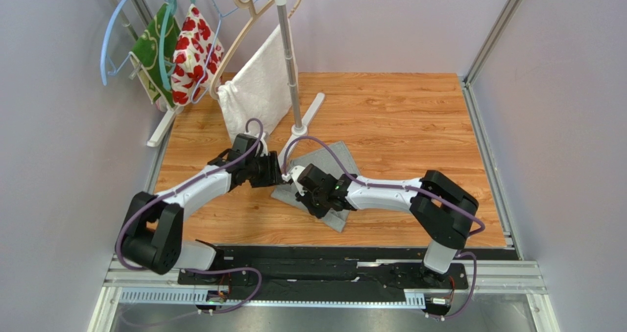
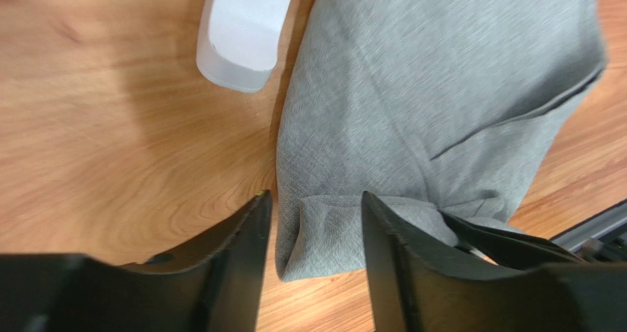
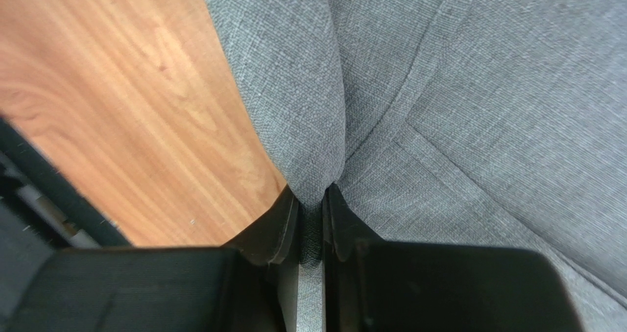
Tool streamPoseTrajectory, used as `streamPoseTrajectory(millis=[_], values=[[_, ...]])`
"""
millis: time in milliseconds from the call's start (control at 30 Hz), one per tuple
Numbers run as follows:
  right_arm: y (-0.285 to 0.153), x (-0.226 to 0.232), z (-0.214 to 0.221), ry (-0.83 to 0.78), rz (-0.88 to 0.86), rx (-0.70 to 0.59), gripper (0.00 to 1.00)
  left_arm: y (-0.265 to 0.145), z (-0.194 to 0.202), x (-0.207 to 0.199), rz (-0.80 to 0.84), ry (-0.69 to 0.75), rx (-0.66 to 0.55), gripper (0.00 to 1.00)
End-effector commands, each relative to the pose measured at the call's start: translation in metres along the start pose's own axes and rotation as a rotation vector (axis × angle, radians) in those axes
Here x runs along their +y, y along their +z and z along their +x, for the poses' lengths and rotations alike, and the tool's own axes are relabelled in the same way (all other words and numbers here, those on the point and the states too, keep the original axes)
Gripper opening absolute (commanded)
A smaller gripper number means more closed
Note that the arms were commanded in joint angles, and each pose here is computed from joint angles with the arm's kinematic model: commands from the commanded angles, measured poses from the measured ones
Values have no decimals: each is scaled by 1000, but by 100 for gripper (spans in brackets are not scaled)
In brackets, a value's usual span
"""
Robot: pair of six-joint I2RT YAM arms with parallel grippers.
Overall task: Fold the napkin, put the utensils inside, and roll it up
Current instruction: Roll the napkin with the utensil
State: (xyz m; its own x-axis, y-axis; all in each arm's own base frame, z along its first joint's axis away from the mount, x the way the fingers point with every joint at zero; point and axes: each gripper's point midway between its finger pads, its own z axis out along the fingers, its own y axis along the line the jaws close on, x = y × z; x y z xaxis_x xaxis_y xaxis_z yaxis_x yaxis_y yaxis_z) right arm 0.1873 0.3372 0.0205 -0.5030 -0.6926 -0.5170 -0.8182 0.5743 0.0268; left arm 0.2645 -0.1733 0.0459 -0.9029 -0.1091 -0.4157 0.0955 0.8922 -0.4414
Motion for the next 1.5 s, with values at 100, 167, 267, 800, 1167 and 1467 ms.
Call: streamPoseTrajectory(millis=[100,167,267,800,1167,1467], values=[[-24,55,61,147,-419,223,7,-39,-19,11,-90,3,-180,62],[-28,59,57,187,-507,226,6,-42,-21,7,-58,8,-215,62],[-28,58,48,243,-591,224,5,-44,-12,-3,34,41,-236,62],[-3,14,29,515,-722,284,4,-49,14,-30,246,147,-309,61],[15,-1,32,609,-725,312,3,-37,17,-36,280,155,-297,55],[22,-7,35,651,-715,325,3,-23,32,-34,282,141,-232,43]])
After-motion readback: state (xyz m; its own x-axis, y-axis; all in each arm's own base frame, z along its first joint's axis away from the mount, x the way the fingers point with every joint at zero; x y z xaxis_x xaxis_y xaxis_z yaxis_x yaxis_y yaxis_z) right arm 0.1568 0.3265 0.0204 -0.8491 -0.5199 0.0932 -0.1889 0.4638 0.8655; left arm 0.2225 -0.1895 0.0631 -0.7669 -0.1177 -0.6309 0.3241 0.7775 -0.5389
